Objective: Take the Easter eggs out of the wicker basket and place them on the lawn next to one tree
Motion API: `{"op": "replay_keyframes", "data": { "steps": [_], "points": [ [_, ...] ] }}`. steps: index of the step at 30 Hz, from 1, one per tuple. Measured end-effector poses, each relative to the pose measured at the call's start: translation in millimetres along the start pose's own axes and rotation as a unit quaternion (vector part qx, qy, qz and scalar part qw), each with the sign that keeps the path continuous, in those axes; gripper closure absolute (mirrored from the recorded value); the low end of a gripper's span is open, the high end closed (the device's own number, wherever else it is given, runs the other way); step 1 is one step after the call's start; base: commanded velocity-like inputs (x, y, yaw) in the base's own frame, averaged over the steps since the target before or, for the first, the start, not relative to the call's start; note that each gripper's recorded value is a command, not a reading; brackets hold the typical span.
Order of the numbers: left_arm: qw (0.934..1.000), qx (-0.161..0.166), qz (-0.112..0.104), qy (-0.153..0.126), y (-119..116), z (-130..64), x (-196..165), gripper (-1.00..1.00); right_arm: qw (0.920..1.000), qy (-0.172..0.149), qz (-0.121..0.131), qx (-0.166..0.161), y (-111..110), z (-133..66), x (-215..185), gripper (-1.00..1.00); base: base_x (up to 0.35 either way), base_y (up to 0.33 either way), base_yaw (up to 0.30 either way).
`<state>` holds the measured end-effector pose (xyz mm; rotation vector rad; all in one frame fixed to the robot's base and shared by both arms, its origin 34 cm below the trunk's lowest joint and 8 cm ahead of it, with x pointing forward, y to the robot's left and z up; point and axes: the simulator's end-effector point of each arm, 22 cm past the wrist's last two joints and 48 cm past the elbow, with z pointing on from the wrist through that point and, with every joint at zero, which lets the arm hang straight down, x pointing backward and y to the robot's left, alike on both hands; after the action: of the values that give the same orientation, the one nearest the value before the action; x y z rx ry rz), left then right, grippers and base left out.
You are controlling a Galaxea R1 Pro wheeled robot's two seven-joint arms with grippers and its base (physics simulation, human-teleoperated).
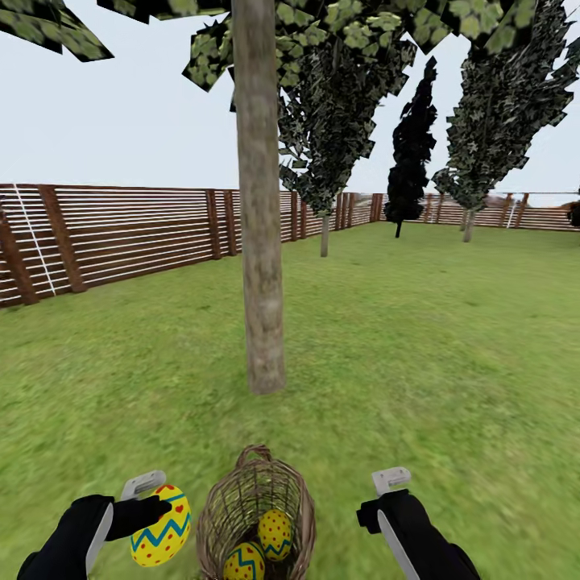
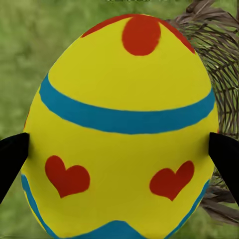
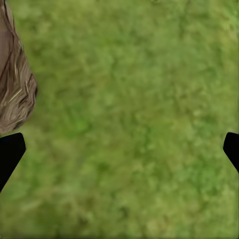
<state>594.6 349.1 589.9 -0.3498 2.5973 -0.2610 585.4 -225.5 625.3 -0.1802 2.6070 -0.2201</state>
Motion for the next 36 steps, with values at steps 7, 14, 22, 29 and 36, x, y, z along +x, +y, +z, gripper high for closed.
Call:
{"op": "replay_keyframes", "data": {
  "steps": [7, 14, 22, 29, 36],
  "points": [
    [1.0, 0.0, 0.0, 0.0, -1, 0.2, 0, 1.0, 1.0, 0.0, -0.003, 0.0, 1, -0.1, 0, -1.0, 0.0, 0.0, 0.292],
    [1.0, 0.0, -0.001, 0.003, 0, 0.3, 2, 1.0, 0.9999, -0.002, -0.016, -0.003, 9, -1.1, 0, -1.0, 0.0, 0.0, 0.293],
    [1.0, 0.002, -0.001, 0.005, -3, 0.9, 3, 1.0, 0.9998, -0.003, -0.017, -0.004, 10, -1.2, 0, -1.0, 0.0, 0.0, 0.293],
    [1.0, 0.001, -0.002, 0.005, -1, 0.5, 3, 1.0, 0.9998, -0.003, -0.018, -0.003, 10, -1.2, 0, -1.0, 0.0, 0.0, 0.293],
    [1.0, 0.001, -0.002, 0.005, -1, 0.2, 2, 1.0, 0.9998, -0.002, -0.017, -0.003, 10, -1.2, 0, -1.0, 0.0, 0.0, 0.293]
  ]
}}
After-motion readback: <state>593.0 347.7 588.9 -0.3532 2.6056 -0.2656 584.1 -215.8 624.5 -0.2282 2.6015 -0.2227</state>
